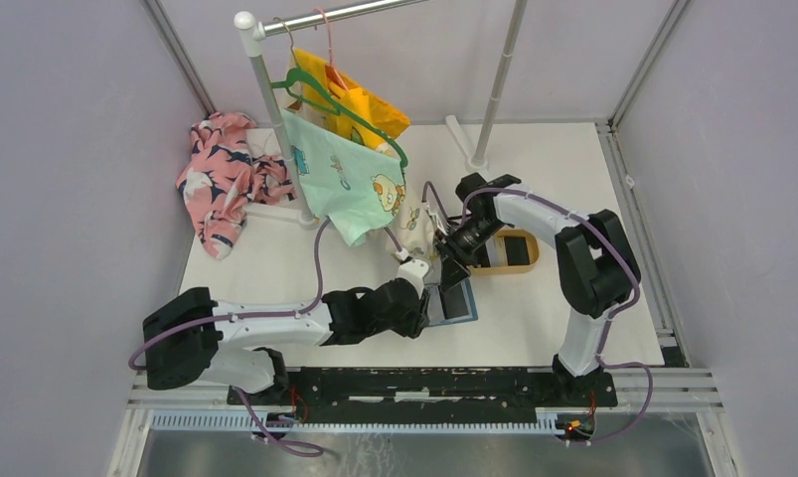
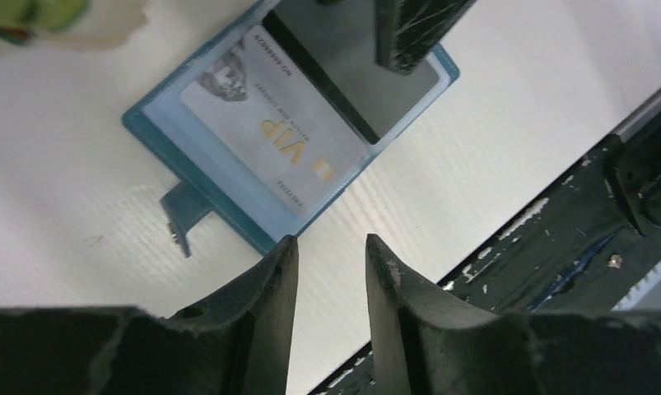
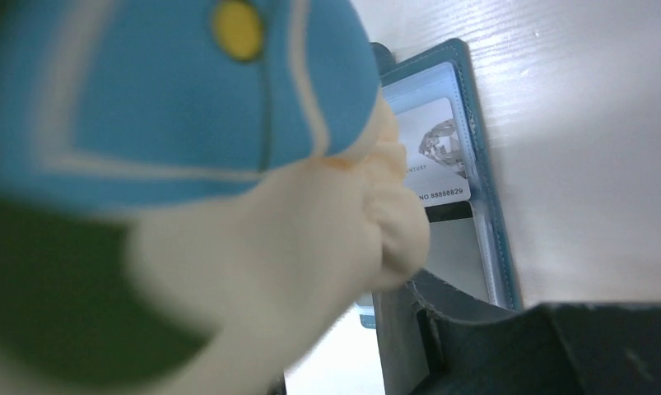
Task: Put the credit cards into the card holder
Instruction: Insert the credit card into the card holder, then turn over the card slot in the card holder.
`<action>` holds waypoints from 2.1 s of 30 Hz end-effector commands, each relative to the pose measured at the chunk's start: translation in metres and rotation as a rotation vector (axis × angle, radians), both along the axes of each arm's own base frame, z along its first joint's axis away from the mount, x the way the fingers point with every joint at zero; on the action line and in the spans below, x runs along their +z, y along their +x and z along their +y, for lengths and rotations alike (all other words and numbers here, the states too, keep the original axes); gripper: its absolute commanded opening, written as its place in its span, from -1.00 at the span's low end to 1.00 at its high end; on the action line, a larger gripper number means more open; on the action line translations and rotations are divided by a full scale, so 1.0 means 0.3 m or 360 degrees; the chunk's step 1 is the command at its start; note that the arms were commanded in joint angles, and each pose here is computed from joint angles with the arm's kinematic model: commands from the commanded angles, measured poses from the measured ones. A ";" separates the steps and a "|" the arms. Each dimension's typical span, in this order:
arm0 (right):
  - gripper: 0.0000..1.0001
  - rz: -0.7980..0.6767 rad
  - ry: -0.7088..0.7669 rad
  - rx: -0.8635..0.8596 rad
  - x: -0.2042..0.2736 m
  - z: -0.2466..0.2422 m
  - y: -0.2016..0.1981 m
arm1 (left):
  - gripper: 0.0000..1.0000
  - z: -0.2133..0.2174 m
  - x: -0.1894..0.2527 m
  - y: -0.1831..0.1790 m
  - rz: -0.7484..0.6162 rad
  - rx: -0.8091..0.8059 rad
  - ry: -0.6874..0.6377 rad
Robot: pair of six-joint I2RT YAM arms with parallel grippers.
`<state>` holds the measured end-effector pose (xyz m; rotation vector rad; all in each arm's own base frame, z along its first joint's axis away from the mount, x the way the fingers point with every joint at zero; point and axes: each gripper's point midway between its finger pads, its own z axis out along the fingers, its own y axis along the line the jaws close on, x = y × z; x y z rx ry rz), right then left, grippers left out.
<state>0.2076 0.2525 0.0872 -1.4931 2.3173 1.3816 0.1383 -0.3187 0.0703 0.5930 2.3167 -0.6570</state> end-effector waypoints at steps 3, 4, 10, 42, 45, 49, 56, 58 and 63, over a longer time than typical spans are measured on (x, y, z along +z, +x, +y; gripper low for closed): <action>-0.05 -0.0361 0.0108 0.0094 0.087 -0.013 0.015 | -0.17 0.100 0.029 0.063 -0.0185 0.0117 0.0140; -0.06 -0.0423 0.0095 0.0091 0.084 -0.023 0.022 | -0.19 0.116 0.025 0.068 -0.0195 0.0142 0.0163; -0.07 -0.1113 0.0104 0.0218 0.062 -0.109 0.059 | -0.40 0.204 -0.022 0.102 -0.0230 0.0286 0.0349; -0.79 -0.1558 -0.0048 0.0871 -0.260 -0.154 -0.064 | -0.87 -0.007 -0.106 0.145 -0.0014 0.0090 0.0182; -0.78 -0.1561 -0.0004 0.0851 -0.241 -0.138 -0.068 | -0.87 -0.034 -0.082 0.136 -0.0008 0.0046 0.0111; -0.71 -0.1588 -0.0024 0.0856 -0.224 -0.144 -0.059 | -0.86 -0.013 -0.061 0.145 -0.0043 0.0088 0.0107; -0.54 -0.1691 -0.0119 0.0673 -0.161 -0.228 0.026 | -0.42 0.141 0.000 0.142 -0.0120 0.0270 0.0145; -0.49 -0.1698 -0.0087 0.0642 -0.147 -0.227 0.027 | -0.34 0.157 0.018 0.125 -0.0108 0.0275 0.0100; -0.48 -0.1632 -0.0012 0.0603 -0.141 -0.201 0.012 | -0.25 0.120 0.074 0.084 -0.0057 0.0205 -0.0103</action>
